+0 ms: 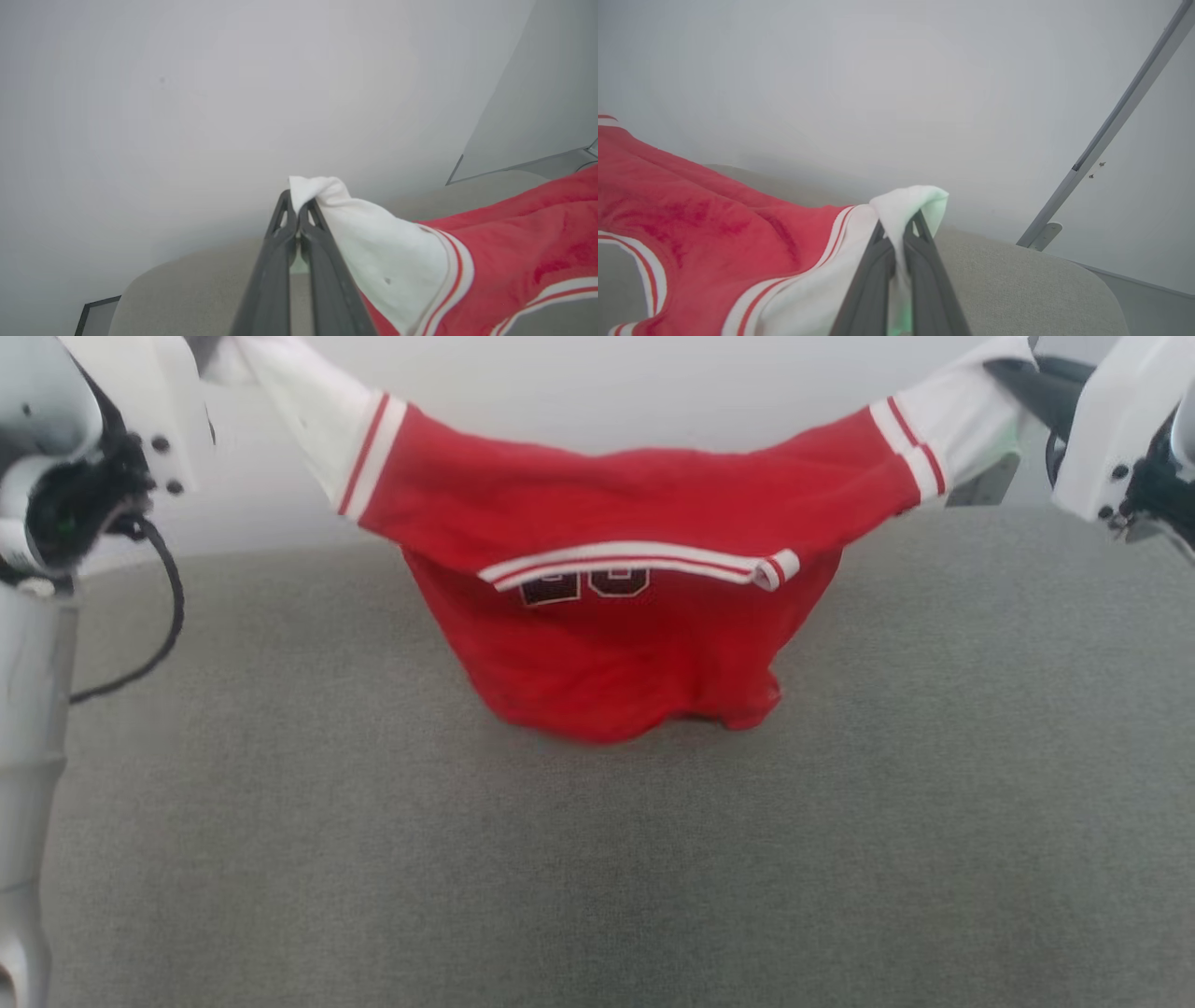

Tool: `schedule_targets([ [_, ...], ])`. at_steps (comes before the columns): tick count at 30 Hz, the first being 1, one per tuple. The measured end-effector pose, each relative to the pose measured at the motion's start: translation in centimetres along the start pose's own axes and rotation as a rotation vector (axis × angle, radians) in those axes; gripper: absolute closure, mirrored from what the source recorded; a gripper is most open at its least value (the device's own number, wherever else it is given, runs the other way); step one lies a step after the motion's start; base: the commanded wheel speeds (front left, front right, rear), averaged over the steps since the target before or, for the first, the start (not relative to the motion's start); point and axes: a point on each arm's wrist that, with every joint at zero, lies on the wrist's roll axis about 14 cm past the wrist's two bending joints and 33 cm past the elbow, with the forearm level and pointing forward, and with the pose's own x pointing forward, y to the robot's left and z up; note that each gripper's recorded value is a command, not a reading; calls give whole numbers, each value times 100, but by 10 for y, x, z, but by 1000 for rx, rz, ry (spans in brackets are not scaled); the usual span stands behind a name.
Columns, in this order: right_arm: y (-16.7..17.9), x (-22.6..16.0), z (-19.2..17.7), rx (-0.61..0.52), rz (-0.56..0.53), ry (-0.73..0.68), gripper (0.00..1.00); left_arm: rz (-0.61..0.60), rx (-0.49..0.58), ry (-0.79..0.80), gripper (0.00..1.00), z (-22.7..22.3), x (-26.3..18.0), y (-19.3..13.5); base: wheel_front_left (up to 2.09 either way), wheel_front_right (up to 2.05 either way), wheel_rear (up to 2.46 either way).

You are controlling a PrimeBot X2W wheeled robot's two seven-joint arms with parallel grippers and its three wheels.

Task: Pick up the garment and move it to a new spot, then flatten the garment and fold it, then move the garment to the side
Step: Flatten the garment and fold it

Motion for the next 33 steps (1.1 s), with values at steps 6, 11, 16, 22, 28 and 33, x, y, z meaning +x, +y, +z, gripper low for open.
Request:
schedule_targets([
  [6,2,-7,23,-34,-8,-53,100,-2,23,-79,100,34,-3,-5,0,0,0],
  [11,-2,-1,34,-62,-24,-105,100,-10,33,-120,100,45,7,-7,0,0,0],
  [16,-19,20,39,-69,-70,-162,100,-7,35,-158,100,50,30,-5,0,0,0],
  [22,-34,62,49,-132,-114,-253,100,-1,41,-273,100,69,71,-2,0,0,0],
  [28,-53,98,73,-245,-173,-454,100,24,75,-450,100,91,108,7,0,0,0],
  [33,-59,128,68,-327,-191,-528,100,50,118,-601,100,102,127,15,0,0,0],
])
